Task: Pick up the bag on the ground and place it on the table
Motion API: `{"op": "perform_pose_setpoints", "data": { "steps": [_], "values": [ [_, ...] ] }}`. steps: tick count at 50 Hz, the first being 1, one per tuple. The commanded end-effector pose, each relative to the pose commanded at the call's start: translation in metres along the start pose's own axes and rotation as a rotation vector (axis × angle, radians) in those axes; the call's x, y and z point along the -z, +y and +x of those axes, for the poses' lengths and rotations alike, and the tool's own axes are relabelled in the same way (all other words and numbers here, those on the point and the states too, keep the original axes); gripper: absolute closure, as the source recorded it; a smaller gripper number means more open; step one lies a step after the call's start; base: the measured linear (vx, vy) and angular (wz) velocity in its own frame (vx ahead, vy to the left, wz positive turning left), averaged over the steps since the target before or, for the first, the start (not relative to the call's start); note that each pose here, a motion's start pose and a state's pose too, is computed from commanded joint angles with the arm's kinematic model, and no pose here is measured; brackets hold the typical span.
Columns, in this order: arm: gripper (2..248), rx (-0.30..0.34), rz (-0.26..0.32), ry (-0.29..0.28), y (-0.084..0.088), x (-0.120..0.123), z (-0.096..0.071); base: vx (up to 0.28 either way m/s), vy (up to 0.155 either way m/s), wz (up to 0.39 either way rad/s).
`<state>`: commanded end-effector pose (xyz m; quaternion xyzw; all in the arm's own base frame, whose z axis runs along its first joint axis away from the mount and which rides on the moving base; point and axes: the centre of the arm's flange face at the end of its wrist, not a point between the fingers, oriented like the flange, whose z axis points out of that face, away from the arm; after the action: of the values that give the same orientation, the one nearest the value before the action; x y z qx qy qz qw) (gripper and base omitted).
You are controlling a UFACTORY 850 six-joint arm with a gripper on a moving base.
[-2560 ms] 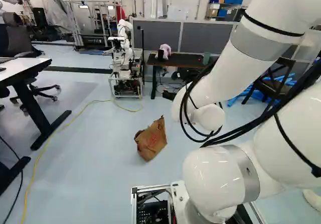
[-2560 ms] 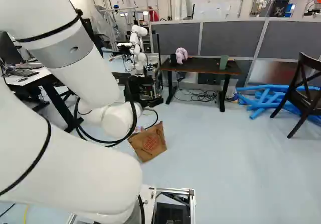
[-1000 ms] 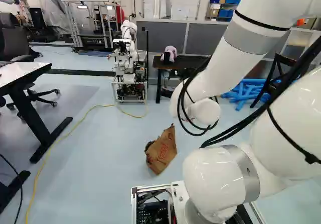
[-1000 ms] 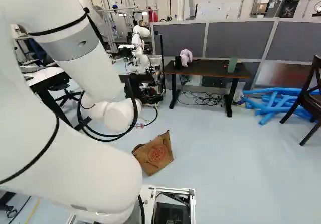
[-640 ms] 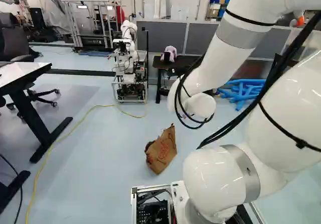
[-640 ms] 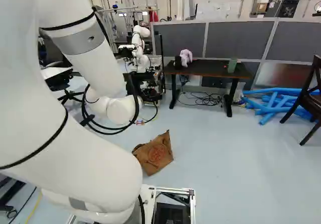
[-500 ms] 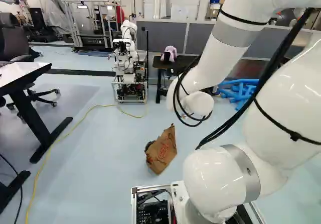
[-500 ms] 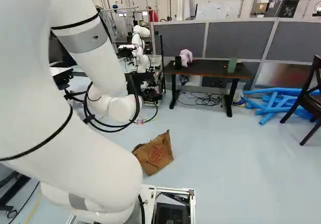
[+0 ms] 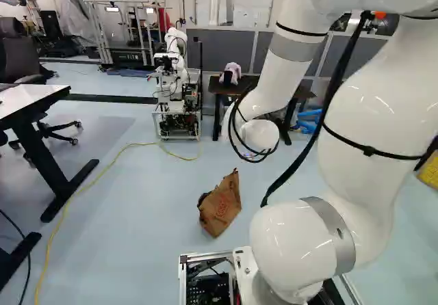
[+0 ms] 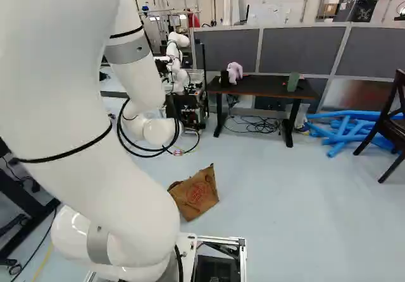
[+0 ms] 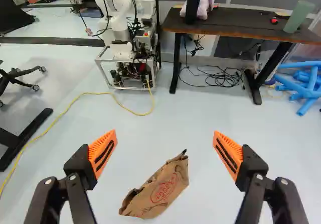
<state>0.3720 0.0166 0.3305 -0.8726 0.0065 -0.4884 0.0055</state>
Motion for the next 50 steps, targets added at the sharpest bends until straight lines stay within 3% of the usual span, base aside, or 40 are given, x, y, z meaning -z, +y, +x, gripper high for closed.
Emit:
{"op": "perform_pose_setpoints", "data": {
  "steps": [25,50],
  "values": [
    [3,-0.035,-0.029,-0.130,-0.009,-0.051,-0.009,0.000,0.000,0.000],
    [3,-0.054,-0.038,-0.232,-0.031,-0.105,-0.020,0.000,0.000,0.000]
  ]
}}
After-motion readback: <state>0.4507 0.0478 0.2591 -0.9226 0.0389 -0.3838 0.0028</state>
